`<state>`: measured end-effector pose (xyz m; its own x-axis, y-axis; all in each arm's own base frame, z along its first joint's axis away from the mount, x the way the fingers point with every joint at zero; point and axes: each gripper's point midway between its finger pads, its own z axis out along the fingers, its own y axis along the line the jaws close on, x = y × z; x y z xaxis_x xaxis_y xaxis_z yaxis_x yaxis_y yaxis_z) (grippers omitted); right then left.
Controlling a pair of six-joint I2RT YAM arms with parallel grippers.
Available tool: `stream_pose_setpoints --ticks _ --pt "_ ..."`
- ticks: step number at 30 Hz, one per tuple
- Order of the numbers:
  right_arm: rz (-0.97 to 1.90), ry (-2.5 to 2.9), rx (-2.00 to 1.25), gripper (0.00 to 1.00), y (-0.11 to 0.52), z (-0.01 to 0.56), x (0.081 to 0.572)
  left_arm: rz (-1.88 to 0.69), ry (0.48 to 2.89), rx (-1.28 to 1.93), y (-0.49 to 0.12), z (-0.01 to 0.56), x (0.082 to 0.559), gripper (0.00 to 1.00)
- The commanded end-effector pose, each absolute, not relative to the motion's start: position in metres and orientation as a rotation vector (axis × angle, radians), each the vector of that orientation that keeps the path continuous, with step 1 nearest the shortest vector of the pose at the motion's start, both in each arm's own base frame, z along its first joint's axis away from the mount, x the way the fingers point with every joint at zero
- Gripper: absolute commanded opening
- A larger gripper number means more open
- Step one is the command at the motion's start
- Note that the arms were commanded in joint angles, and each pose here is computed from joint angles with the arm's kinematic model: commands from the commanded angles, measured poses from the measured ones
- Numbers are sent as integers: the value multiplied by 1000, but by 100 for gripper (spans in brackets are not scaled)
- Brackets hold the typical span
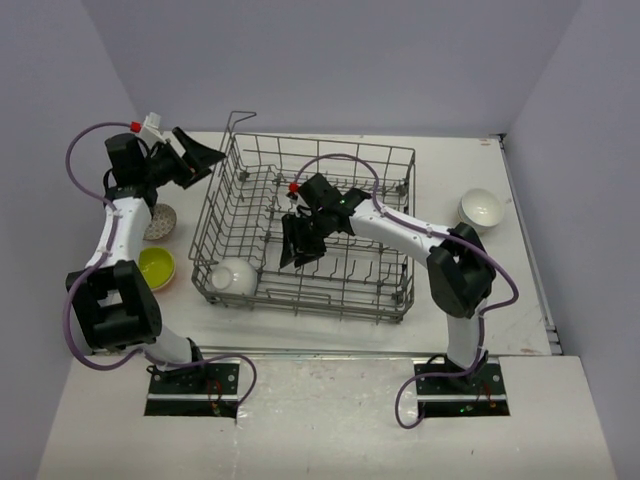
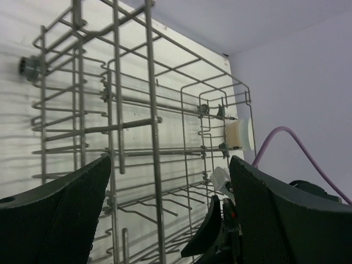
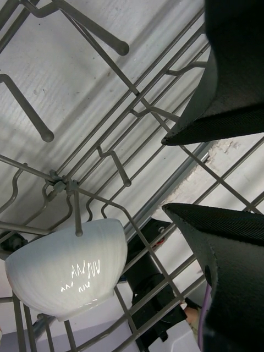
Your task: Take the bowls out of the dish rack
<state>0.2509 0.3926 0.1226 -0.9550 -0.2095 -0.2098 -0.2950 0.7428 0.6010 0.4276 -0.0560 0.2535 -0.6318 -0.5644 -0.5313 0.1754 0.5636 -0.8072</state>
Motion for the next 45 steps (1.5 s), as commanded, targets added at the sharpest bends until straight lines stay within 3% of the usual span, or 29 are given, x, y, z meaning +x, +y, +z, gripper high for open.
stream_pose_setpoints --ticks 1,5,7,13,16,26,32,38,45 --pt "939 2824 -356 47 377 122 251 -995 1940 -387 -16 266 440 88" --pt "860 2843 -293 37 367 110 258 -972 1907 -382 -5 286 443 88" --pt "785 2837 -267 24 360 105 266 -946 1892 -379 2 294 443 88" --pt "699 2843 -211 2 347 97 282 -927 1881 -388 10 297 442 87" --pt "680 2835 -186 0 341 95 292 -920 1882 -395 11 295 439 86" --pt "724 2807 -209 0 344 99 331 -926 1928 -430 6 266 423 82" --pt "814 2734 -285 1 351 135 316 -937 1948 -436 2 254 416 80" --pt "882 2622 -380 15 361 208 282 -948 1948 -450 1 248 413 80" --pt "968 2619 -567 31 383 227 254 -965 1954 -463 -1 247 411 79"
